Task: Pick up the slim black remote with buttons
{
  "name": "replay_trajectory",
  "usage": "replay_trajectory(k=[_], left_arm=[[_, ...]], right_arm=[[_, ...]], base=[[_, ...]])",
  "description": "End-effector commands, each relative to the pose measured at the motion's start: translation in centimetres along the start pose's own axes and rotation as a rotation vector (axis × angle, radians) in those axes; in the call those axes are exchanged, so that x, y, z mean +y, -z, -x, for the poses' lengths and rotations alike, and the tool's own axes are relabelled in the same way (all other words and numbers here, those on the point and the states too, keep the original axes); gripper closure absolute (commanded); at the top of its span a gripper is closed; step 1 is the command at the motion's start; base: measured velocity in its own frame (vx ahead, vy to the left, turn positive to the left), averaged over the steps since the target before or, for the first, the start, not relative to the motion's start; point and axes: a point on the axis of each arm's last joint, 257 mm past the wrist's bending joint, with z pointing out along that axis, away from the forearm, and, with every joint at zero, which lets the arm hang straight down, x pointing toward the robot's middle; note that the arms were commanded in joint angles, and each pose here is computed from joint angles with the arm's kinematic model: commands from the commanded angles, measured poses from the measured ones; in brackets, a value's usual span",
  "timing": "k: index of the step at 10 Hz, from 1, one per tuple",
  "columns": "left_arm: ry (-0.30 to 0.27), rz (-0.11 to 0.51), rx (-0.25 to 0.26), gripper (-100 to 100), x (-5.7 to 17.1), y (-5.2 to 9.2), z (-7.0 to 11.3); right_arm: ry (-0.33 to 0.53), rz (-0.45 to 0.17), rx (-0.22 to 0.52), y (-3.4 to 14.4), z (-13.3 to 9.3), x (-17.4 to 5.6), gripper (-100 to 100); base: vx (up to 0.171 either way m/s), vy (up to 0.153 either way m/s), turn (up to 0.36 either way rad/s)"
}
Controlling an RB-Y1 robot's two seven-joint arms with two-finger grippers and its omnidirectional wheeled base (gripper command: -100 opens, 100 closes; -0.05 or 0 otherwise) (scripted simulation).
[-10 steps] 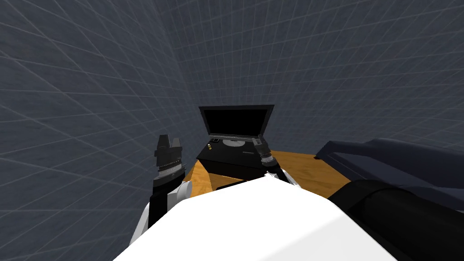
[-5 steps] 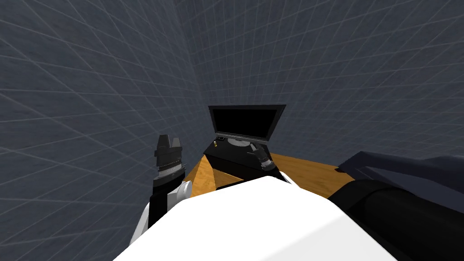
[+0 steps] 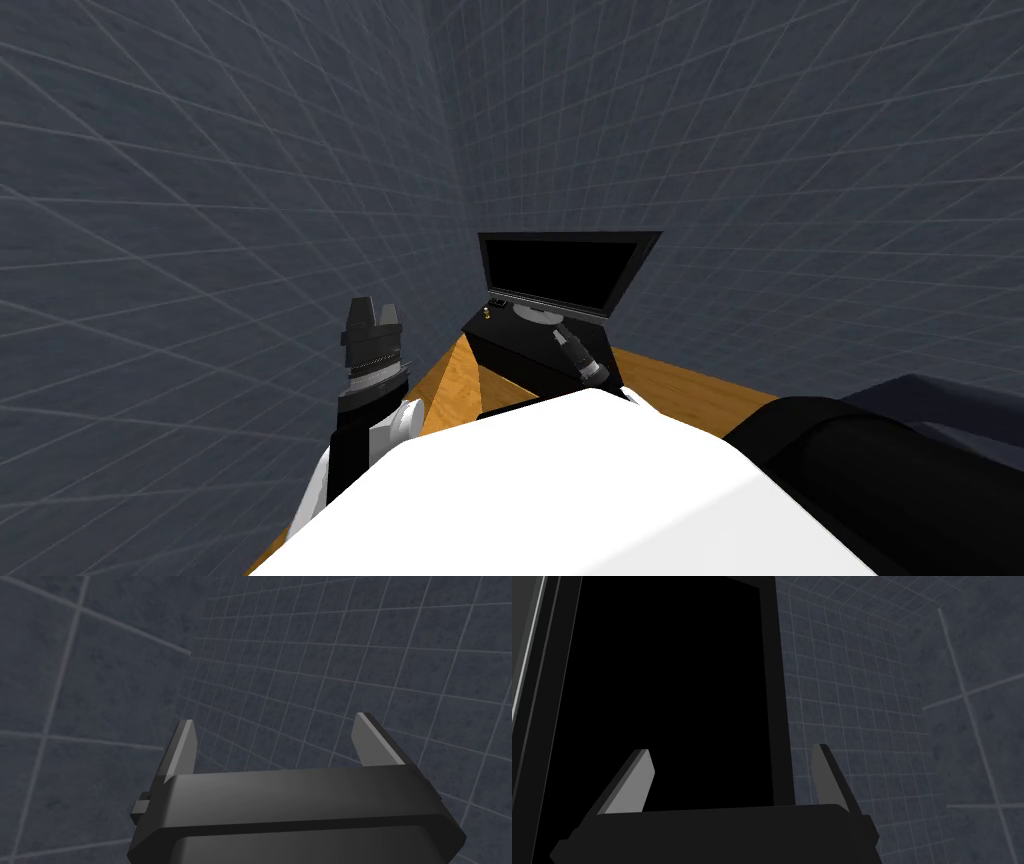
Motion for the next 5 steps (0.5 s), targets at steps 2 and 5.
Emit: replay_trajectory(k=[2,5], left_arm=[[0.0,0.0,0.0,0,0.0,0.0,0.0],[0.0,0.0,0.0,0,0.0,0.0,0.0]], right_arm=[[0.021,-0.066,0.045,1.2,-1.3,-3.0,-100],[0.043,-0.148,0.084,3.3,-2.0,-6.3,-100]], base=[[-0.012,0.0,0.154],[-0.02,-0.008,0.219]])
